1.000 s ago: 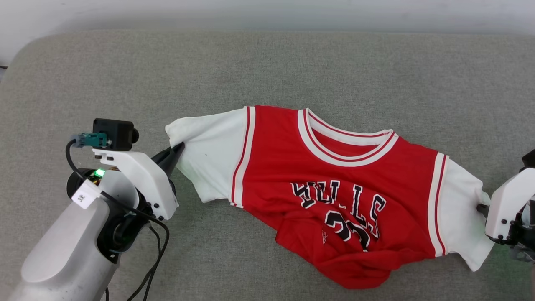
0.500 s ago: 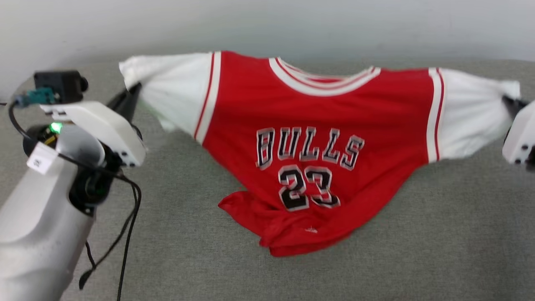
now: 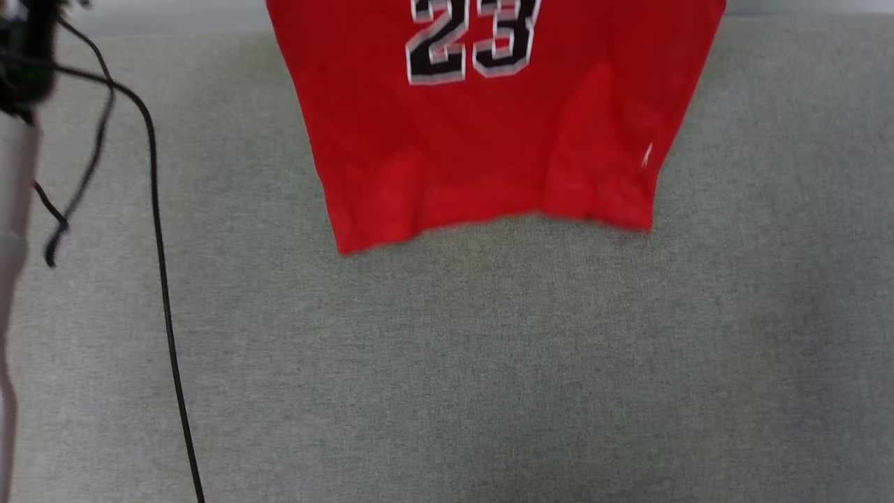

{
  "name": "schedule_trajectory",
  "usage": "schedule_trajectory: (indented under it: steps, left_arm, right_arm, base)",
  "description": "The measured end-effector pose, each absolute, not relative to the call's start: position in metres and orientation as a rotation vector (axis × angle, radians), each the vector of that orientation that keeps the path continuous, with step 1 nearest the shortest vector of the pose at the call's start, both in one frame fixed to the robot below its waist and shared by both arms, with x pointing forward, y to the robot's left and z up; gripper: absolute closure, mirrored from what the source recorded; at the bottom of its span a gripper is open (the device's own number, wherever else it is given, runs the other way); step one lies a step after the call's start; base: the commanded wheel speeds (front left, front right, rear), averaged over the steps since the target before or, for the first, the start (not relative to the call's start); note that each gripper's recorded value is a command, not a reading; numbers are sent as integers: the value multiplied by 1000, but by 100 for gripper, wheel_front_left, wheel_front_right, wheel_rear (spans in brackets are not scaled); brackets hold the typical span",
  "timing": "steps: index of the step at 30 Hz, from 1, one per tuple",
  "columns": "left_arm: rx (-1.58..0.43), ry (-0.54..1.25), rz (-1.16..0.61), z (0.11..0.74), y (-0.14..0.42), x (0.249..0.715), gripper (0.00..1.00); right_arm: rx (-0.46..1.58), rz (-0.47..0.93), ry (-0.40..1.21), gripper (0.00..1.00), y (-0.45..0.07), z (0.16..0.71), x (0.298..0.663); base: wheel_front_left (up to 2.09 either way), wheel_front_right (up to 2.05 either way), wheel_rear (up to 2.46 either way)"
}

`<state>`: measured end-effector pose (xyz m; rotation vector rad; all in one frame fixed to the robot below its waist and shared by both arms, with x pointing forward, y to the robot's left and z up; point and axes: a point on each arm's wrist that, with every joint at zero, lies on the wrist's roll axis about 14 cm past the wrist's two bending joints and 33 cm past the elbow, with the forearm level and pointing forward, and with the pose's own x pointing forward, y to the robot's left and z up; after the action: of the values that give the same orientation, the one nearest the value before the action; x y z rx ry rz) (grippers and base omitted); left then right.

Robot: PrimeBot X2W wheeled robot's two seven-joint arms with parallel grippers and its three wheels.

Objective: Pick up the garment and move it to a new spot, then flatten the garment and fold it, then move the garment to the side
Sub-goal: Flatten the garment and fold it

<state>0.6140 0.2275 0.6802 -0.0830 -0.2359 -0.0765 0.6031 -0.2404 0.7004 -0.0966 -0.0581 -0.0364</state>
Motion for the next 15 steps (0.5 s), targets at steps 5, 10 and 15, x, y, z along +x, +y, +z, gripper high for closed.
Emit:
schedule_trajectory:
  steps: [5,10,15]
  left_arm:
    - [-75,-334,-59,707,234,644,100]
    - [-75,-402,-48,723,238,668,100]
    - [-84,-407,-57,716,235,688,100]
  right_arm:
    - [-125,-40,-184,100,-234,741,630]
    - [-133,-26,-294,100,-223,773,649]
    - [-157,-13,-306,100,-216,774,667]
  base:
    - [0,0,0]
    - [0,0,0]
    - [0,0,0]
